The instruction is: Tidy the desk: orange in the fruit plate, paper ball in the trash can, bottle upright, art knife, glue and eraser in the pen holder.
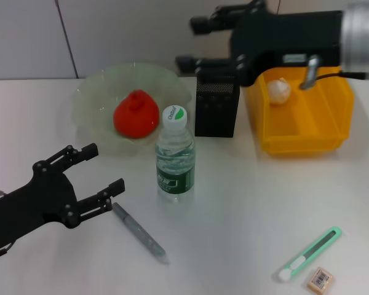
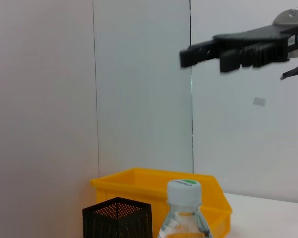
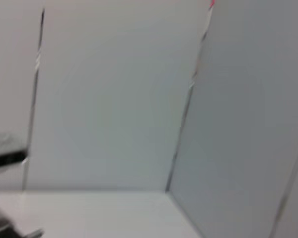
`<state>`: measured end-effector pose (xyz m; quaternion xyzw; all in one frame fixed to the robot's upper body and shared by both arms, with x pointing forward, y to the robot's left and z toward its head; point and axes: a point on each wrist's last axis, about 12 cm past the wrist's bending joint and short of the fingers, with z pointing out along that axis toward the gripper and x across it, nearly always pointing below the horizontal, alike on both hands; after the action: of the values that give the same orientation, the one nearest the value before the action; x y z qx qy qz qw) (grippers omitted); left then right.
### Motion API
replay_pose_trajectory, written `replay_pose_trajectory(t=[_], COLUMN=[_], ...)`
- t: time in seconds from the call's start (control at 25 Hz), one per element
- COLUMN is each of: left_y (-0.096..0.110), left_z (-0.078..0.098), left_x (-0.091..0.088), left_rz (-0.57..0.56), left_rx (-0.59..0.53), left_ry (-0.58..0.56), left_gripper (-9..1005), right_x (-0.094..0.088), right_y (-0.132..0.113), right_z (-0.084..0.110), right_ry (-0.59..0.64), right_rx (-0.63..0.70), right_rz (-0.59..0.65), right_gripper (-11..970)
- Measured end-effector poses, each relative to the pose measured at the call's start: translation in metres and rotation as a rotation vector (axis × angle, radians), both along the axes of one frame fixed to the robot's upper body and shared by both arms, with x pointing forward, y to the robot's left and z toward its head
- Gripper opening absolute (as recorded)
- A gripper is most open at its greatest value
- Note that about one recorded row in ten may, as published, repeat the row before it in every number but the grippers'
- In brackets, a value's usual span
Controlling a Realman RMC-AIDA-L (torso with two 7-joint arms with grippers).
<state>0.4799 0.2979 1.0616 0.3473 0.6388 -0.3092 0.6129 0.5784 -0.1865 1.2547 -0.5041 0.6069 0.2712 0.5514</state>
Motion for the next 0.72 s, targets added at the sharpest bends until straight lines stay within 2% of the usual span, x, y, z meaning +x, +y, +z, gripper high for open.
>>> replay_pose_trajectory(t=[0.08,0.12,0.24,0.44,0.48,0.52,0.72], left_y=[0.001,0.001,0.002,0.002,0.002,0.002,0.003], left_z=[0.0,0.0,-0.002,-0.003,-0.003,-0.003,-0.005], left_x=[0.0,0.0,-0.001,-0.001,-0.001,-0.001,-0.002], left_rz=[0.007,0.007,0.022,0.028,0.032,0.032,0.039], left_rx=[-0.002,-0.002,-0.013,-0.022,-0.027,-0.027,-0.032], left_ry=[0.003,0.003,0.011,0.015,0.019,0.019,0.027], left_gripper=[827,827,827,827,827,827,827], right_x=[-0.006,-0.006,-0.013,-0.025,-0.029,-0.029,-0.037], right_y=[-0.022,-0.022,-0.042,-0.08,-0.091,-0.091,-0.109], right_z=[-0.006,-0.006,-0.016,-0.044,-0.058,-0.058,-0.083], right_ry=[-0.009,-0.009,-0.007,0.022,0.033,0.033,0.046], right_rx=[0.085,0.085,0.164,0.289,0.326,0.326,0.378], right_rz=[-0.028,-0.028,-0.045,-0.056,-0.071,-0.071,-0.108], right_gripper=[639,639,639,640,640,640,639])
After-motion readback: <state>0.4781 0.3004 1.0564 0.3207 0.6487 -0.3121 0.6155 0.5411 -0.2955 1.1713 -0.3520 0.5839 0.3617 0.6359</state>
